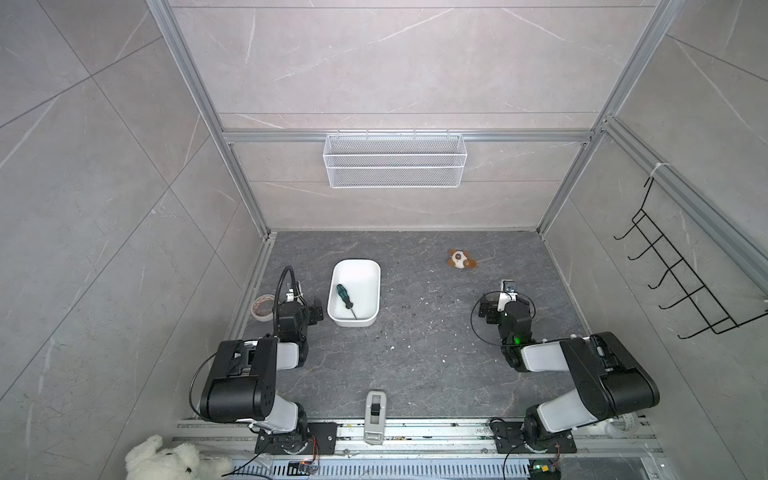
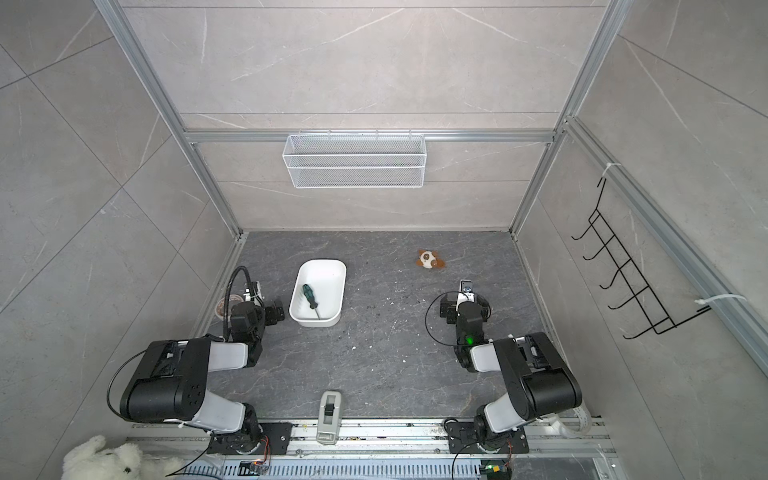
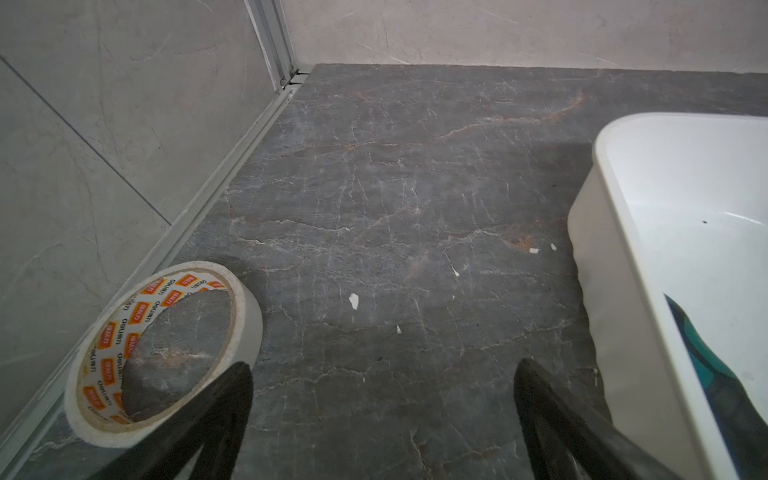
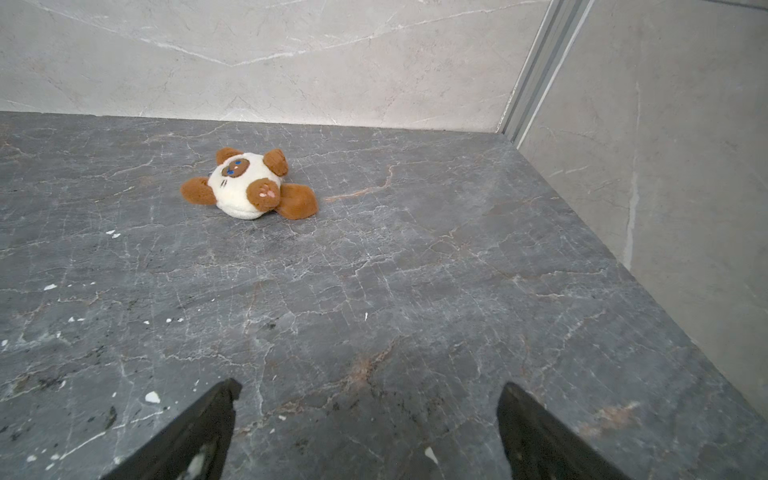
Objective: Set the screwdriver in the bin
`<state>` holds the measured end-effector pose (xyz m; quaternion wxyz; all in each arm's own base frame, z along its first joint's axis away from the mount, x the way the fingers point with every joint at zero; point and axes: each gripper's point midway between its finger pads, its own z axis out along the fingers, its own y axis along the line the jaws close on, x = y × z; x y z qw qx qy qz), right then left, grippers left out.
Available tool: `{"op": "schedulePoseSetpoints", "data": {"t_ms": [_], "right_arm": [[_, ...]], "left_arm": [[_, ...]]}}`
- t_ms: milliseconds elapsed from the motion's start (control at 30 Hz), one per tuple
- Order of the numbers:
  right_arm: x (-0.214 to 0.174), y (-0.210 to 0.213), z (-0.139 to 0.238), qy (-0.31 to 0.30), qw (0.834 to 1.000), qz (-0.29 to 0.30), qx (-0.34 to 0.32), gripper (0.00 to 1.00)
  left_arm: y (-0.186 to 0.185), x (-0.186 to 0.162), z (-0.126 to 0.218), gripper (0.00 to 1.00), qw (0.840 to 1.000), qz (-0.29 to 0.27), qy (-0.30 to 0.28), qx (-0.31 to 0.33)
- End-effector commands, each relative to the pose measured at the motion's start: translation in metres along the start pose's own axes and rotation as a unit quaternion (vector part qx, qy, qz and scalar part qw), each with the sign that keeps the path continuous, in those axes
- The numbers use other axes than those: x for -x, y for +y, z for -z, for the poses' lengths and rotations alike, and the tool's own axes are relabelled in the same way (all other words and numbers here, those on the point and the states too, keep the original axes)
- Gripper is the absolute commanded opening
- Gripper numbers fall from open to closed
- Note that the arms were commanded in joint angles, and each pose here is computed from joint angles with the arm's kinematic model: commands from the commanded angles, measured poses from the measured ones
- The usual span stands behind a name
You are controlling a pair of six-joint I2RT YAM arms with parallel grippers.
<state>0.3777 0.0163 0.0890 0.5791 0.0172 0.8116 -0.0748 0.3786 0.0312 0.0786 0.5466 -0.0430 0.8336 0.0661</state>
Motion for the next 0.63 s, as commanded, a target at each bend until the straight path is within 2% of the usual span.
{"op": "schedulePoseSetpoints", "data": {"t_ms": [0, 600], "right_arm": [[0.0091, 0.0013, -0.0025, -0.009, 1.0, -0.002, 0.003, 0.99], [0.0088, 0.0011, -0.0037, -0.006, 1.0, -0.003, 0.005, 0.99]], "left_arm": [[-0.004, 0.0083, -0.0018, 1.0, 1.0, 0.01, -0.008, -0.019], [-0.0042, 0.008, -0.0018, 1.0, 1.0, 0.013, -0.007, -0.024]]}}
